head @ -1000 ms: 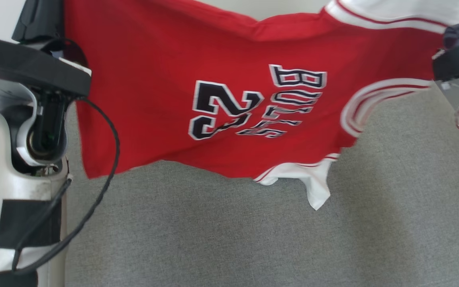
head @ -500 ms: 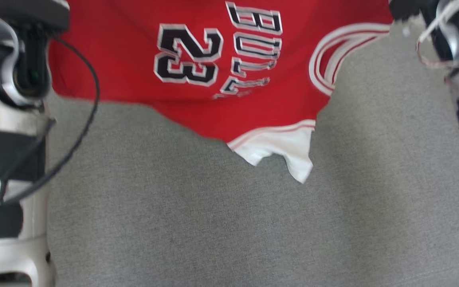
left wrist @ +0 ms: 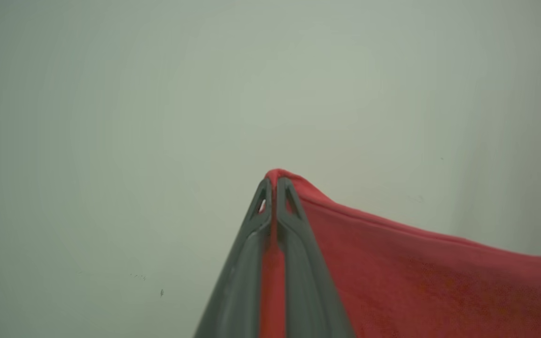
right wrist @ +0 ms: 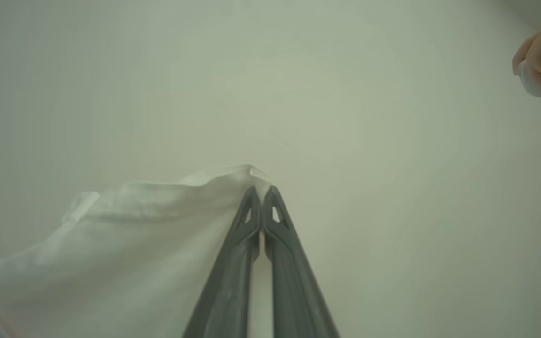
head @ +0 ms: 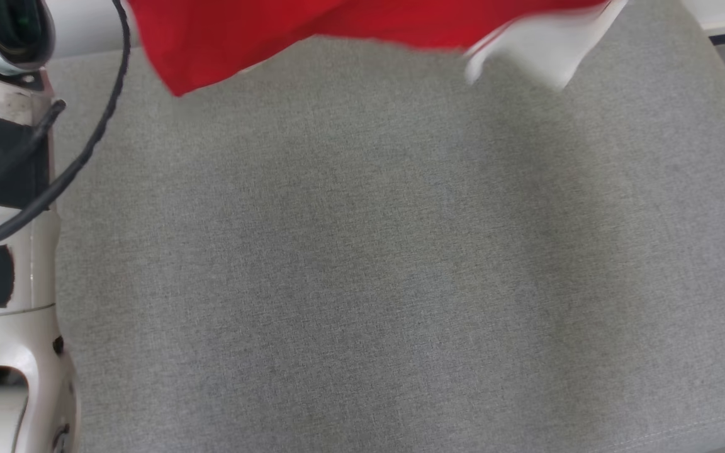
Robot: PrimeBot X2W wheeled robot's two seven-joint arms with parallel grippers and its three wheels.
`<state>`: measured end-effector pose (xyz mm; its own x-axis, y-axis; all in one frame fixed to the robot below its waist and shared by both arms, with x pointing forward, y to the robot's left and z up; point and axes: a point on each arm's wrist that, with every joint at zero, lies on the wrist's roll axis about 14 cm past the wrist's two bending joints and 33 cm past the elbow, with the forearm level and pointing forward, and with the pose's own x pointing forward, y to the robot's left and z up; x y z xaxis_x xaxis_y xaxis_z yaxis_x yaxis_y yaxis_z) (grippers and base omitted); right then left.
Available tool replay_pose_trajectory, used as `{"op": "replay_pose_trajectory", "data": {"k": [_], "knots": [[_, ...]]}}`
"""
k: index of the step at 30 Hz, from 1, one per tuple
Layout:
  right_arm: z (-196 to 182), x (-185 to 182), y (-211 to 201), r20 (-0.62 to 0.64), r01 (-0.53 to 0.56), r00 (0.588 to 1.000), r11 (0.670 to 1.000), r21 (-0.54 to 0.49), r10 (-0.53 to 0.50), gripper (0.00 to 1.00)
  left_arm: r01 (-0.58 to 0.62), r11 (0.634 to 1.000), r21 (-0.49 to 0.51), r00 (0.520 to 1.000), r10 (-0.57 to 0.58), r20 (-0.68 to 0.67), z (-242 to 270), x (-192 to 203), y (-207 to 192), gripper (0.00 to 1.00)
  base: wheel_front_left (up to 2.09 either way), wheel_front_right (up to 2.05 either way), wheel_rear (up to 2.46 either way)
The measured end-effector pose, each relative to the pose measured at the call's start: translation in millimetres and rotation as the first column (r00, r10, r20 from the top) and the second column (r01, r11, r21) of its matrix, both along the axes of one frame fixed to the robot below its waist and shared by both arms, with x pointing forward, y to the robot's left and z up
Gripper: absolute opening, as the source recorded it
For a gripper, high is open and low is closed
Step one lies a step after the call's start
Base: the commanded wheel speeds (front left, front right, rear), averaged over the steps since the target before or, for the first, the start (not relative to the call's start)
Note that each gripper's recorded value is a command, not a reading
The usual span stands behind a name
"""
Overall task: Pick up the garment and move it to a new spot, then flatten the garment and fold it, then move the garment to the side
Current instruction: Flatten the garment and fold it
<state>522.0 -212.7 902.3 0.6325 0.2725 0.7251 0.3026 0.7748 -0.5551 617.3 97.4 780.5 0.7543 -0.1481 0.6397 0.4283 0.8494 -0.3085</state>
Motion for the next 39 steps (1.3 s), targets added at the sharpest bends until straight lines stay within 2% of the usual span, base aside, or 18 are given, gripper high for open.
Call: {"op": "replay_pose_trajectory", "data": {"k": [2,7,10,14,19,23,34,39], "knots": [[-2,-2,3,0.022,0.001,1.000,1.000,-0.014,-0.001,0.00,-0.001,1.000,-0.003,1.000,0.001,0.000,-4,3,2,0.00,0.00,0.00,0.00],[-78,35,2,-0.166,0.011,0.986,0.999,-0.030,-0.016,0.00,0.011,1.000,0.000,0.998,-0.011,-0.060,-37,16,-2,0.00,0.00,0.00,0.00],[-108,47,-3,-0.240,0.015,0.971,1.000,-0.025,-0.021,0.00,0.015,1.000,0.004,0.993,-0.015,-0.113,-65,21,-3,0.00,0.00,0.00,0.00],[-137,52,-7,-0.309,0.012,0.951,1.000,-0.024,-0.019,0.00,0.044,0.999,0.016,0.986,-0.041,-0.162,-91,18,-12,0.00,0.00,0.00,0.00],[-179,49,-6,-0.429,-0.020,0.903,1.000,0.002,0.019,0.00,0.090,0.995,0.031,0.970,-0.080,-0.231,-121,0,-16,0.00,0.00,0.00,0.00],[-215,40,-11,-0.552,-0.019,0.833,1.000,0.025,0.030,0.00,0.123,0.992,0.037,0.948,-0.106,-0.300,-147,-22,-14,0.00,0.00,0.00,0.00],[-252,-24,-21,-0.716,-0.012,0.694,0.996,0.089,0.073,0.00,0.121,0.993,-0.001,0.884,-0.108,-0.454,-206,-95,17,0.00,0.00,0.00,0.00],[-290,-56,-19,-0.815,0.008,0.566,0.987,0.158,0.126,0.00,0.104,0.994,-0.026,0.848,-0.102,-0.521,-229,-129,25,0.00,0.00,0.00,0.00]]}}
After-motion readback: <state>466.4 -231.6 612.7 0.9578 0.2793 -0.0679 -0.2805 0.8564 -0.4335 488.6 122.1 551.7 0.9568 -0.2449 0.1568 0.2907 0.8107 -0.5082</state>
